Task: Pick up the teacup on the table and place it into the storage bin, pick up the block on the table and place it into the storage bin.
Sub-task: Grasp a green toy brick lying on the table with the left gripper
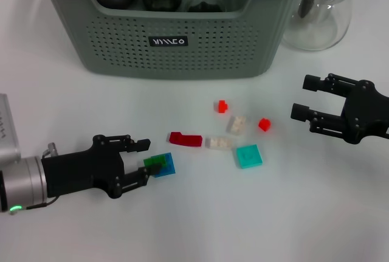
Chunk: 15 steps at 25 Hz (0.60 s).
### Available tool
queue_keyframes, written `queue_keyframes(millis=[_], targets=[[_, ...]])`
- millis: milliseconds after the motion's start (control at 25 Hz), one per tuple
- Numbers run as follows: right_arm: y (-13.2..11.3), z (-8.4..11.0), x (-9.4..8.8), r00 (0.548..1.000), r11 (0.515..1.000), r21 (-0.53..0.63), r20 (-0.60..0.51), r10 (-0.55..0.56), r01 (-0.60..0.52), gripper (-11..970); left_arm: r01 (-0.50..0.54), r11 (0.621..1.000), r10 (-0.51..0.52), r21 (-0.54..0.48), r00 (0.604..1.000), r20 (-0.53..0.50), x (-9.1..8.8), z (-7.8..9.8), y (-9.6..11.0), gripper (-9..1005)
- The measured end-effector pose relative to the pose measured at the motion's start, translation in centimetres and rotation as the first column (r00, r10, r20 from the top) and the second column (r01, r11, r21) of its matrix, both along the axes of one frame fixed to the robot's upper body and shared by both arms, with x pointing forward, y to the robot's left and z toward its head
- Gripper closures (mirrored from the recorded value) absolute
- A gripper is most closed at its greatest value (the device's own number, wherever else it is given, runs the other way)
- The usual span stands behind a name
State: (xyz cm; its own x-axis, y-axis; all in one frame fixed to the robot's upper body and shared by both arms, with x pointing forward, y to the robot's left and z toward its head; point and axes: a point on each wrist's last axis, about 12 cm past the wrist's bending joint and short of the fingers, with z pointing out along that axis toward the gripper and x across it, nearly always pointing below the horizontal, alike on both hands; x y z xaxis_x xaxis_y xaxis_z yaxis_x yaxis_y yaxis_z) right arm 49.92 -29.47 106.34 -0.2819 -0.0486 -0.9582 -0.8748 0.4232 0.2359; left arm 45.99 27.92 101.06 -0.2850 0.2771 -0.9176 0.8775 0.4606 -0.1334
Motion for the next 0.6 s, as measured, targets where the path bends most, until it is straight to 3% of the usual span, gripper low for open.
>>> queue_keyframes(millis=[280, 600], targets=[[0.0, 0.0, 0.0, 1.0, 1.0, 0.0, 0.001, 0.001, -0.001, 195, -0.024, 0.999, 0.024, 0.035, 1.0, 0.007, -0.3, -0.9, 0.0, 404], [0.1, 0.0, 0.0, 1.0, 1.0, 0.001, 0.001, 0.002, -0.002, 195, -0.042, 0.998, 0.042, 0.055, 0.999, 0.0, -0.2, -1.2, 0.0, 406]])
